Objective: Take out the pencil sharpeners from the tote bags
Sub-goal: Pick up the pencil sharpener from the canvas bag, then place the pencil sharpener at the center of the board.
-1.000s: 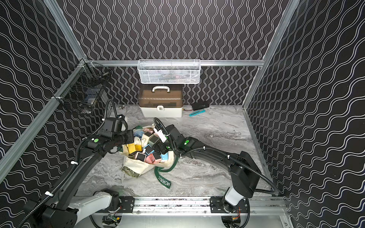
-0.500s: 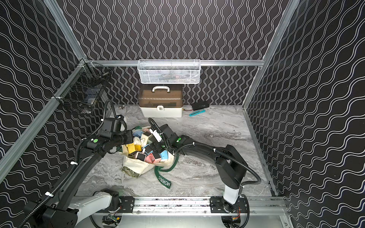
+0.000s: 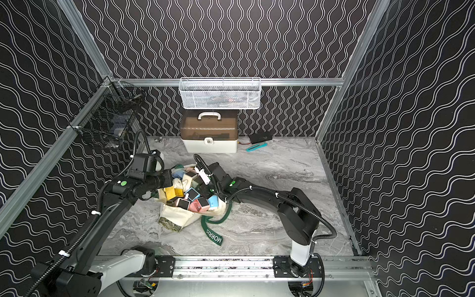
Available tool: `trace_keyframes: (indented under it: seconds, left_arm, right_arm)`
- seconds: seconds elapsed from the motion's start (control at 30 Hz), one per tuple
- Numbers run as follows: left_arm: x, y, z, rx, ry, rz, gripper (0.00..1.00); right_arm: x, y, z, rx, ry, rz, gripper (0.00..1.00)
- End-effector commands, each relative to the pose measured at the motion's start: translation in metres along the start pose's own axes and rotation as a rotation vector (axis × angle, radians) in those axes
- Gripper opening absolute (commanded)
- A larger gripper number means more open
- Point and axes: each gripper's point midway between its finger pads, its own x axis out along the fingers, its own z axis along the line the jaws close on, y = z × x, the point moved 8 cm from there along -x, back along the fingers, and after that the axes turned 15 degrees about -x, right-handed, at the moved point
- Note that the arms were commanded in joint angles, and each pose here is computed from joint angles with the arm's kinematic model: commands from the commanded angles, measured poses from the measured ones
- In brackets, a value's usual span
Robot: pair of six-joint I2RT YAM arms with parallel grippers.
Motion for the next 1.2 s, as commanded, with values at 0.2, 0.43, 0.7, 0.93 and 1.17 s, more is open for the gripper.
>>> trace_keyframes:
  seconds: [0.2, 0.43, 0.7, 0.93, 1.17]
  left_arm:
    - [-0.002, 0.006, 0.005, 0.01, -0.012, 0.045, 0.0]
    - [-0.002, 0.005, 0.007, -0.002, -0.01, 0.04, 0.0]
    - [-0.001, 0.003, 0.009, -0.024, -0.005, 0.049, 0.0]
    - [-0.001, 0.003, 0.01, -0.032, 0.0, 0.05, 0.0]
    - [-0.002, 0.002, 0.011, -0.033, -0.005, 0.045, 0.0]
  right_arm:
    - [-0.029, -0.01, 0.012, -0.016, -0.077, -0.12, 0.38]
    - [-0.061, -0.014, 0.018, -0.033, -0.113, -0.192, 0.36]
    - [-0.115, -0.027, 0.014, -0.047, -0.077, -0.274, 0.35]
    - [-0.165, -0.034, -0.035, 0.071, 0.091, -0.376, 0.37]
    - [-0.175, -0.005, -0.127, 0.353, 0.373, -0.377, 0.37]
